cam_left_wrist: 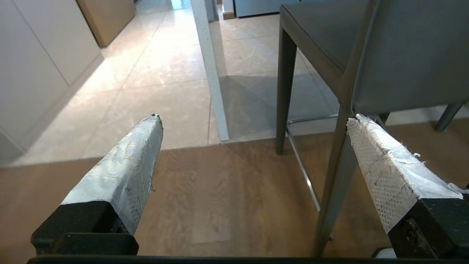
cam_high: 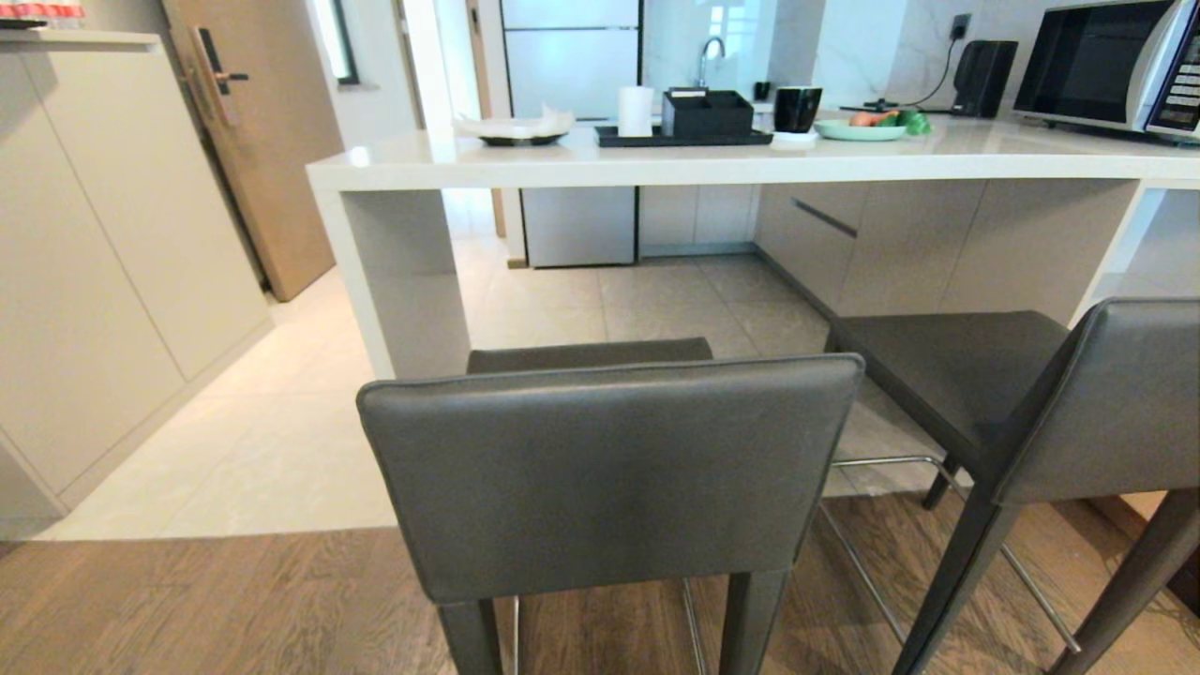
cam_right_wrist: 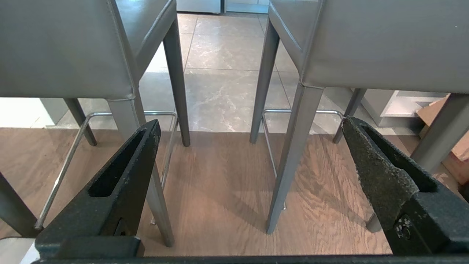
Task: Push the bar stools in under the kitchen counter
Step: Push the gray chair back under the dining table
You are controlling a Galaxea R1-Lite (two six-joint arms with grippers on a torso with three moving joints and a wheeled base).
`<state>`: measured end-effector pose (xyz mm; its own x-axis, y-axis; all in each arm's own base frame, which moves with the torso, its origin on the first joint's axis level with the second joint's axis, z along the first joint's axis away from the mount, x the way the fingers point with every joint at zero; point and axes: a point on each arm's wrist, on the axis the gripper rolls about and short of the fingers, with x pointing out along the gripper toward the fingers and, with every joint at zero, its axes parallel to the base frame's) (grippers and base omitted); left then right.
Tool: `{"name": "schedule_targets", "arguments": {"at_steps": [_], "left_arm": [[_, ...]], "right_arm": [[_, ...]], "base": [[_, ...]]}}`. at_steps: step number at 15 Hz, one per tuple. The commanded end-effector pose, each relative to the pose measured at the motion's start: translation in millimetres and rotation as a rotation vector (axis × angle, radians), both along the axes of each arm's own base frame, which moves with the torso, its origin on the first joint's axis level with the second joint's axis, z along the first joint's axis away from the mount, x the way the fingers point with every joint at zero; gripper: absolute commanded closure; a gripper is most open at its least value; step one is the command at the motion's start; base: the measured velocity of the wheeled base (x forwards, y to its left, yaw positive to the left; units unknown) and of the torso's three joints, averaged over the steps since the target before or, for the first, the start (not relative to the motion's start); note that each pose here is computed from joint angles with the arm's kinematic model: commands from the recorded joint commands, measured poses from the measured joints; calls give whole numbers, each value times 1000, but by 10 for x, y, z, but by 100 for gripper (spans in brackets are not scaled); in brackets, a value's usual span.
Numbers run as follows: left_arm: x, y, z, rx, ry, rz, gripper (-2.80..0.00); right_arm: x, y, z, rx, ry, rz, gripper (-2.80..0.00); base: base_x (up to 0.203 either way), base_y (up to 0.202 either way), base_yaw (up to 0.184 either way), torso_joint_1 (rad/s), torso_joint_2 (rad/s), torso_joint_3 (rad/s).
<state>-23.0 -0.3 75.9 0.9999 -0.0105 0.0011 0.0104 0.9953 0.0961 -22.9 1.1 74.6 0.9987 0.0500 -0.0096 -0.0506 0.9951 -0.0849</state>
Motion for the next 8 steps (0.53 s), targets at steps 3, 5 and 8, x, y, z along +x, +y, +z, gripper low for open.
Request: {"name": "schedule_targets", "arguments": {"at_steps": [3,5,8], "left_arm": [[2,2,-4,-73,1,11,-280],[2,2,-4,-72,1,9,-280],[2,2,-4,-73,1,10,-280]], "right_arm": [[4,-12,-2,96,2,-54,-280],[4,-12,-2,96,2,-54,-280],[4,-12,-2,96,2,-54,-280]], "base": [[0,0,0,0,0,0],[0,0,0,0,0,0],[0,0,0,0,0,0]]}}
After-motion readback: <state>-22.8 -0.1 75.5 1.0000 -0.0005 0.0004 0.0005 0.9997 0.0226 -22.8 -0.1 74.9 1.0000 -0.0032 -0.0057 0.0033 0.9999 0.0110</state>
